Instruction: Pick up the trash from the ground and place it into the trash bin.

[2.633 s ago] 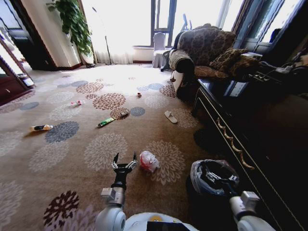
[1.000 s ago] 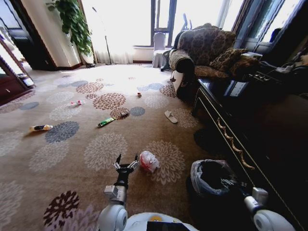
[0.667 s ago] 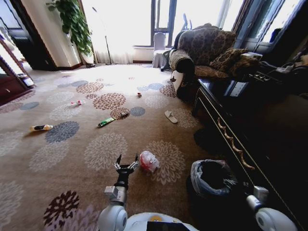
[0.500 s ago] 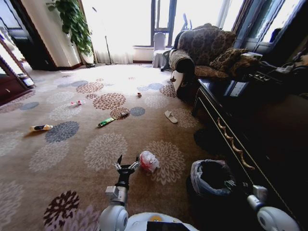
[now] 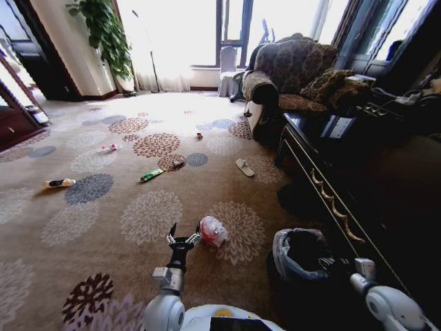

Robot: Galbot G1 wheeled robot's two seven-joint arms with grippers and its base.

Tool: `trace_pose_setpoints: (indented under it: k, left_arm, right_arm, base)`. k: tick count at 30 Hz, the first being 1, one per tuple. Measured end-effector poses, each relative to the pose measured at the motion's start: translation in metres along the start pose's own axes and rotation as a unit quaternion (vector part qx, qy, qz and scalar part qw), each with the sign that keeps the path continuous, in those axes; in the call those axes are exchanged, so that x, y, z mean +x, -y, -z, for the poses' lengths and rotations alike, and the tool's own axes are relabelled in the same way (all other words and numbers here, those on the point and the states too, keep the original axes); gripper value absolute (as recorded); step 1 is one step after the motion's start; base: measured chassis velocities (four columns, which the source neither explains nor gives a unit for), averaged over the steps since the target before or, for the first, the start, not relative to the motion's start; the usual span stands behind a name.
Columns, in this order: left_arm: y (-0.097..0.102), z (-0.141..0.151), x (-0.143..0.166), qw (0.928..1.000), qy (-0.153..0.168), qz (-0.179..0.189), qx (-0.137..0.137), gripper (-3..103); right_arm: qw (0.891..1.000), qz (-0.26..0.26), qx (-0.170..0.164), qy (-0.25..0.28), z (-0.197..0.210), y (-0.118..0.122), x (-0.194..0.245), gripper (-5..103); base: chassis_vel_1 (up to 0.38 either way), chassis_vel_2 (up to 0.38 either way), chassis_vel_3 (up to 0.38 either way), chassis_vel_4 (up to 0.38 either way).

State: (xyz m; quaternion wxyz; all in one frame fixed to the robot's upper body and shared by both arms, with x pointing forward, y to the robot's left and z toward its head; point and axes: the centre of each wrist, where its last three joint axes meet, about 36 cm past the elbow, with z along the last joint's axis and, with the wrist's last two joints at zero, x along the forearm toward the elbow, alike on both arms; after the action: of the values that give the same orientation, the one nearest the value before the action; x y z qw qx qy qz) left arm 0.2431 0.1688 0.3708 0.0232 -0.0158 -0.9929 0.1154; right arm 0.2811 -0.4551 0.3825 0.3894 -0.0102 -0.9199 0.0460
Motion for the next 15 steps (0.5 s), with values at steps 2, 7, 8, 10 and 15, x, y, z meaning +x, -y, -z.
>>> trace_pose_setpoints:
  k: [2,7,8,10,15]
  left_arm:
    - [0.0003,-0.0001,0.0,1.0,0.0,0.0,0.0,100]
    - [0.0023,-0.0018,0.0012,1.0,-0.003,-0.002,-0.002,100]
    - [0.0023,-0.0018,0.0012,1.0,-0.003,-0.002,-0.002,100]
    - [0.0034,-0.0021,0.0014,1.0,-0.004,-0.003,-0.002,100]
    - [0.0051,-0.0026,0.0017,1.0,-0.004,-0.003,-0.001,100]
  right_arm:
    - [1.0,0.001,-0.001,-0.001,0.0,0.0,-0.0004,46]
    - [1.0,0.006,-0.012,-0.001,-0.0013,-0.0019,-0.0003,30]
    - [1.0,0.006,-0.012,-0.001,-0.0013,-0.0019,-0.0003,30]
    - [1.0,0.007,-0.015,0.001,-0.0014,-0.0029,-0.0002,22]
    - [1.0,0.012,-0.021,0.004,-0.0017,-0.0056,0.0003,11]
  base:
    - [0.0,0.0,0.0,0.0]
    - [0.0,0.0,0.0,0.0]
    - [0.0,0.0,0.0,0.0]
    - [0.0,0.0,0.0,0.0]
    - [0.0,0.0,0.0,0.0]
